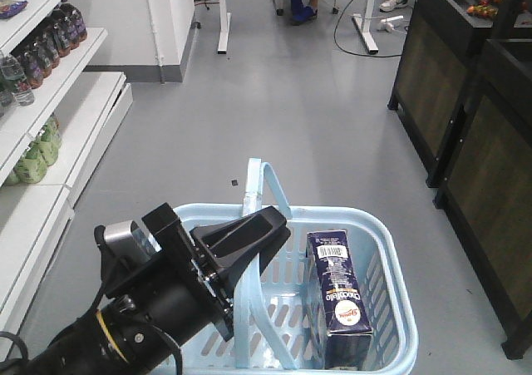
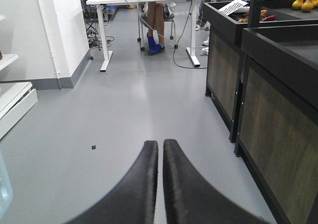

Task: Left arm holds basket, right arm returns cookies
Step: 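Turn the base away from the drink shelves and drive down the aisle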

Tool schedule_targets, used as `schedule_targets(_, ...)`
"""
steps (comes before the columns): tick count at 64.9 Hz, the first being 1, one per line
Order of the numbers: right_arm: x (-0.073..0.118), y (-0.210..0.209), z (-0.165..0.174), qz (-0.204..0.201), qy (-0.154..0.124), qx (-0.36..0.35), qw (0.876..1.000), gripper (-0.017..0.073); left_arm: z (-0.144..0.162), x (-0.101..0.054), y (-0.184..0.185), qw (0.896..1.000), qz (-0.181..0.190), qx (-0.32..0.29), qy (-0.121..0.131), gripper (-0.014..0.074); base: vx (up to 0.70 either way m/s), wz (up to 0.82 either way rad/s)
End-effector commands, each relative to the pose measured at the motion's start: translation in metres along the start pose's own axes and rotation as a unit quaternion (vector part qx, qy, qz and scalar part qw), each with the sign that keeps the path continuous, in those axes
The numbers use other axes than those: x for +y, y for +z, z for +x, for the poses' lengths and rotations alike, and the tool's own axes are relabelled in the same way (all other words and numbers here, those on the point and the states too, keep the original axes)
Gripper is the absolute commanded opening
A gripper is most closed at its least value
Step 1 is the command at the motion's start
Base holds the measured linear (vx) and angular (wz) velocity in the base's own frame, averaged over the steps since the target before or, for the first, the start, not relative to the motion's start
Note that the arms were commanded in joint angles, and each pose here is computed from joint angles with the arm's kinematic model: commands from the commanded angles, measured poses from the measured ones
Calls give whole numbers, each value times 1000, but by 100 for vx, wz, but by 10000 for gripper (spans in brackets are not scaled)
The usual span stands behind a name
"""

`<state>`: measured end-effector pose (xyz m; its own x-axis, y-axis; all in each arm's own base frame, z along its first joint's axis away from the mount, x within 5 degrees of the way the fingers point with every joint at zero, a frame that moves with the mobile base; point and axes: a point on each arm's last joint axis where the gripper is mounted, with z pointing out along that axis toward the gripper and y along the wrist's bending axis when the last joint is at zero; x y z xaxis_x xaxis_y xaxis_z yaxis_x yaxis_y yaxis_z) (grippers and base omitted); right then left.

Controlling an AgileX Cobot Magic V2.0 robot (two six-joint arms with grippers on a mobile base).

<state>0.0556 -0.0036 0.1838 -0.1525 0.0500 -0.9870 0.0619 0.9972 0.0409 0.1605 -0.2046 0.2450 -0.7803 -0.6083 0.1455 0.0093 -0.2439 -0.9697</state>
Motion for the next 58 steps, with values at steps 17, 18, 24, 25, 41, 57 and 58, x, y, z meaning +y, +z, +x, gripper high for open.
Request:
schedule_targets(17,0,0,-1,1,-6,-33,999,-6,7,-42,-3,985,173,25,-4,-3,19,3)
schedule_targets(18,0,0,-1,1,-6,-33,999,-6,7,-42,-3,985,173,25,-4,-3,22,7)
schedule_targets(24,0,0,-1,1,-6,-33,999,-6,7,-42,-3,985,173,25,-4,-3,24,8)
schedule_targets(25,0,0,-1,1,-6,-33,999,-6,7,-42,-3,985,173,25,-4,-3,26,8)
schedule_targets(41,0,0,-1,1,-6,-33,999,-6,7,-42,-3,985,173,25,-4,-3,29,9)
schedule_targets(57,0,0,-1,1,-6,-33,999,-6,7,-42,-3,985,173,25,-4,-3,34,6)
schedule_targets(58,0,0,-1,1,-6,-33,999,-6,7,-42,-3,985,173,25,-4,-3,37,2)
